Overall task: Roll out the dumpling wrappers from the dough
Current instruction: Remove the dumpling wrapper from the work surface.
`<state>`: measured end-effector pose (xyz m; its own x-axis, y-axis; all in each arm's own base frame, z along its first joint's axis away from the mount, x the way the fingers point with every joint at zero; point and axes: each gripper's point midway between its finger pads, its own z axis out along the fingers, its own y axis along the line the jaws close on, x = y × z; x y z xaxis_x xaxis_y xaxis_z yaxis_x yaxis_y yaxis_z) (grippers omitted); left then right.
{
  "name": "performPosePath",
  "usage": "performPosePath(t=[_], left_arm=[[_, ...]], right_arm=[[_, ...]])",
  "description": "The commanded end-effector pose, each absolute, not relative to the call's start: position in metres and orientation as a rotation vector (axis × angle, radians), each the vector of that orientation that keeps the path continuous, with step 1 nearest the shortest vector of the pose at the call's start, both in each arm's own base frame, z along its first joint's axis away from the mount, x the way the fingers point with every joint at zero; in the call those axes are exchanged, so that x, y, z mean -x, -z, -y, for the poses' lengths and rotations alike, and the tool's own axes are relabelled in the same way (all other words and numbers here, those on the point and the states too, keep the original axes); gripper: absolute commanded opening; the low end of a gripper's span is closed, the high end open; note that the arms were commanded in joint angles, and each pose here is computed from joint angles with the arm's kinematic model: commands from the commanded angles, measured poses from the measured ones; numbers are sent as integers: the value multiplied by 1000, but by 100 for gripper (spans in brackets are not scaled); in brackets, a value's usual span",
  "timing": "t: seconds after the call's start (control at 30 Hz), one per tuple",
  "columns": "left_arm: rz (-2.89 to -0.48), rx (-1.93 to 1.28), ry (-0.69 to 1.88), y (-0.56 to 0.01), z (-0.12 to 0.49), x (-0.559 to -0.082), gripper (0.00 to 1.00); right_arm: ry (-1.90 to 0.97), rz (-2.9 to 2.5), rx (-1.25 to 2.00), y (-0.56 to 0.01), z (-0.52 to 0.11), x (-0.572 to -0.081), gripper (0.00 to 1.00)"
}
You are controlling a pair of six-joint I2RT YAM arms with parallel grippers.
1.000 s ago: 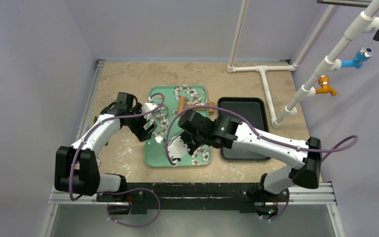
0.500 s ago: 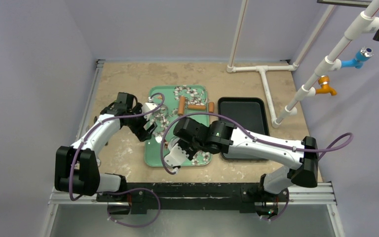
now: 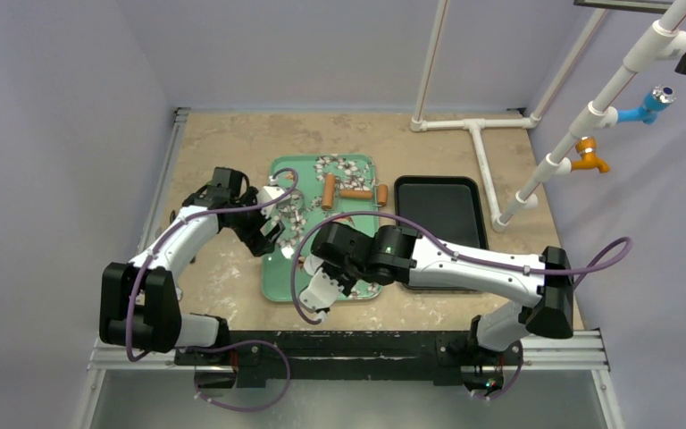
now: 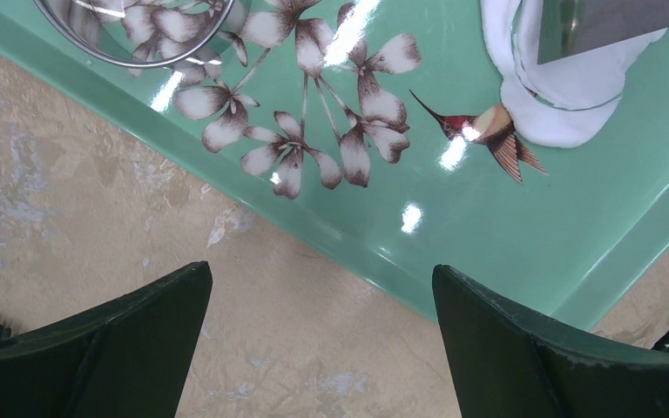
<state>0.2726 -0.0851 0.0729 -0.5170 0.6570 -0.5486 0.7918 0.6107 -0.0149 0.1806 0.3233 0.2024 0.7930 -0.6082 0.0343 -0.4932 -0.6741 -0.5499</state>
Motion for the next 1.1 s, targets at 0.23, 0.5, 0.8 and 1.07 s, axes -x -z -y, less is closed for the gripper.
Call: performPosePath(t=[0.23, 0.5, 0.8, 1.07], left_arm=[[-2287, -1134, 376, -87, 90, -283, 100], [-2284, -1137, 378, -87, 90, -283, 100], [-2282, -1141, 382, -87, 91, -282, 100], [-2281, -1145, 387, -87, 91, -282, 100]], right_arm=[[327, -802, 2411, -208, -333, -186, 0], [342, -825, 2382, -214, -333, -189, 0], [351, -845, 2366, -211, -339, -192, 0], [350, -845, 2366, -206, -344, -194, 0]])
